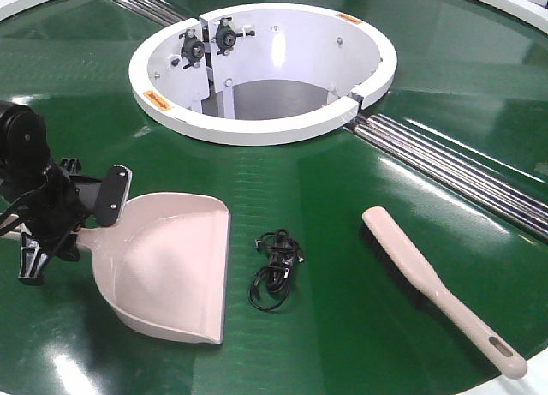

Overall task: Clean and inspect green conveyor with broom and dustpan
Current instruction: 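Grasp the pink brush handle with the right gripper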

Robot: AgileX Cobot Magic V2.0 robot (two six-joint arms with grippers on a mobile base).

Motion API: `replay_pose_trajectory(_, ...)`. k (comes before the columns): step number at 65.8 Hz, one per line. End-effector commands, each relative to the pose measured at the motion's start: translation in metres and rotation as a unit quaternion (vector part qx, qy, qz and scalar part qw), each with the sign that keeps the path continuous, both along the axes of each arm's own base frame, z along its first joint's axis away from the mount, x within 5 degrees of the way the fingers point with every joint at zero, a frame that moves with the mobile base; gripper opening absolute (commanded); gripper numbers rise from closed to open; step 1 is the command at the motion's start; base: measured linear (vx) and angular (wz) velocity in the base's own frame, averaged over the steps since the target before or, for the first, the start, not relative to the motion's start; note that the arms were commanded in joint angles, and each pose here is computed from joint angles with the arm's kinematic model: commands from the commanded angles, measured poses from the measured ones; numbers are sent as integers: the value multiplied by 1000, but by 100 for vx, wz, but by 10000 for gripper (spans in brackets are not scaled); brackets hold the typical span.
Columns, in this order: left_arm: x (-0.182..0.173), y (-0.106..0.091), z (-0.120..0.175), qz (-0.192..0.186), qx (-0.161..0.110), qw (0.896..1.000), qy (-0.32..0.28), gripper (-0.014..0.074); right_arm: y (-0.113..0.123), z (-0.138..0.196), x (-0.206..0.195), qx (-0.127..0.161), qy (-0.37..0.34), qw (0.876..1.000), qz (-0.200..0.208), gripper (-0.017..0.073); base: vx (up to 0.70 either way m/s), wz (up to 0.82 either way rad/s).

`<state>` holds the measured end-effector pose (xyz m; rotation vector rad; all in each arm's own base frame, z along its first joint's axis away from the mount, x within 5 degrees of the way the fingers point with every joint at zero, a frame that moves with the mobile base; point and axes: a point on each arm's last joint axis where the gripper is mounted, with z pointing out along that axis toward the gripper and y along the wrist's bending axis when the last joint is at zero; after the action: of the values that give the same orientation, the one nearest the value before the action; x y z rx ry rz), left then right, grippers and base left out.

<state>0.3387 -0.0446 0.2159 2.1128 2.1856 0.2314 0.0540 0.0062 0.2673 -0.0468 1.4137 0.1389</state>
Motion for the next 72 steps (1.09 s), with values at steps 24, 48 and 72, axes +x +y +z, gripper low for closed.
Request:
replay_pose_trajectory(24, 0, -3, 22, 2, -10, 999, -36, -7, 5, 43, 61, -34, 192, 981, -12, -10, 0, 0)
replay_pose_trajectory(48, 0, -3, 22, 2, -10, 999, -36, -7, 11, 50, 81, -95, 322, 942, 1, 127, 0, 0)
replay_pose_trajectory(72, 0, -3, 22, 2, -10, 999, -36, -7, 36, 58, 120, -176, 452, 874, 39, 503, 0, 0)
